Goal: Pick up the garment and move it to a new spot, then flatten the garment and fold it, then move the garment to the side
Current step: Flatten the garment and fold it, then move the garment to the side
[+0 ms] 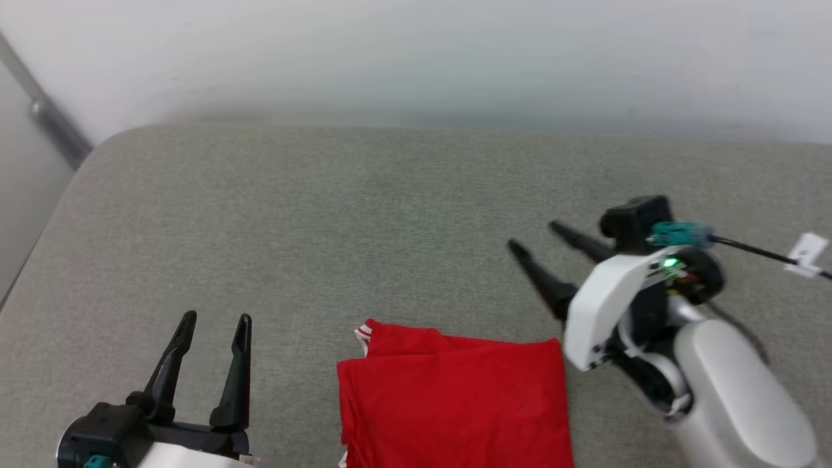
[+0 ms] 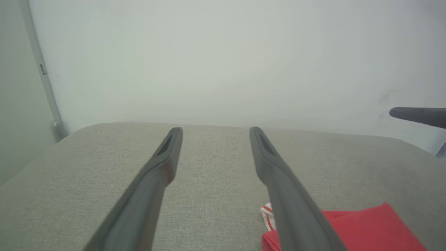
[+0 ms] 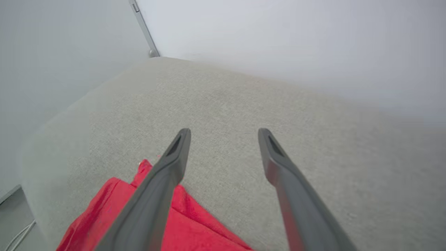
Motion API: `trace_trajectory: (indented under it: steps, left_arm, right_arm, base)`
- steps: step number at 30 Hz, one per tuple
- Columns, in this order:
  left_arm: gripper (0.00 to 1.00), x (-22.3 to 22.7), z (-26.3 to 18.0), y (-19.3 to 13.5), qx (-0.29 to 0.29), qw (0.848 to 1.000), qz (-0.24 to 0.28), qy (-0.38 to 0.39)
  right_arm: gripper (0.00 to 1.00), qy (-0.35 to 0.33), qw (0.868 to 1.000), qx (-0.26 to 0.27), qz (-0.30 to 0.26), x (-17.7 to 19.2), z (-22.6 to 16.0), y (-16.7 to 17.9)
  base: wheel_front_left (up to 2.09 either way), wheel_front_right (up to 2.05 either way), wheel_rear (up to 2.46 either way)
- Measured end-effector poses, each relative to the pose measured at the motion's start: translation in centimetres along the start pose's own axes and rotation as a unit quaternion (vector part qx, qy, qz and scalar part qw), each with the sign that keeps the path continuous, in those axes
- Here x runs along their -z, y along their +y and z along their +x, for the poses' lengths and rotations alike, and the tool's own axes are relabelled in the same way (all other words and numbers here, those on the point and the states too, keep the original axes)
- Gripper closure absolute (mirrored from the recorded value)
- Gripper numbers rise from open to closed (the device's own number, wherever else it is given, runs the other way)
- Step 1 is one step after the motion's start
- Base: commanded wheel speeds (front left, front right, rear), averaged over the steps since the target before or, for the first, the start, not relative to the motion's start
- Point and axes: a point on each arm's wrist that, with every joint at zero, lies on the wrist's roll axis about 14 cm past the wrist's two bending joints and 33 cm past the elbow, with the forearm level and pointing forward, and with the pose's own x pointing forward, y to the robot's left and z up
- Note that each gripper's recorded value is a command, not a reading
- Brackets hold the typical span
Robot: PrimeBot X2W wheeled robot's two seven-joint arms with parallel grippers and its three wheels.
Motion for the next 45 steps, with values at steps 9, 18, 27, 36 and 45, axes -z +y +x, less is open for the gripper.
trace_trajectory:
  steps: [9, 18, 27, 36, 45]
  left_arm:
    - [0.00, -0.2, 1.7, -1.8, 0.026, 1.000, -0.013, -0.011]
    - [0.00, 0.2, 2.1, -2.5, 0.032, 0.999, -0.025, -0.008]
    - [0.00, 0.3, 1.9, -2.7, 0.031, 0.999, -0.028, -0.007]
    - [0.00, 0.2, 1.8, -2.7, 0.033, 0.999, -0.014, -0.007]
    - [0.00, 0.1, 1.7, -2.4, 0.027, 1.000, -0.011, -0.009]
  right_arm:
    - [0.00, -0.122, 0.973, 0.134, -0.142, -4.9, -6.4, -8.6]
    - [0.00, -0.200, 0.950, 0.210, -0.116, -3.4, -11.4, -10.7]
    - [0.00, -0.242, 0.938, 0.231, -0.091, -2.0, -13.1, -9.3]
    - [0.00, -0.240, 0.939, 0.233, -0.076, -1.0, -12.9, -8.6]
    - [0.00, -0.212, 0.949, 0.223, -0.066, -0.3, -12.2, -8.3]
  base:
    - [0.00, 0.00, 0.00]
    - [0.00, 0.00, 0.00]
    - [0.00, 0.00, 0.00]
    - [0.00, 0.00, 0.00]
    - [0.00, 0.00, 0.00]
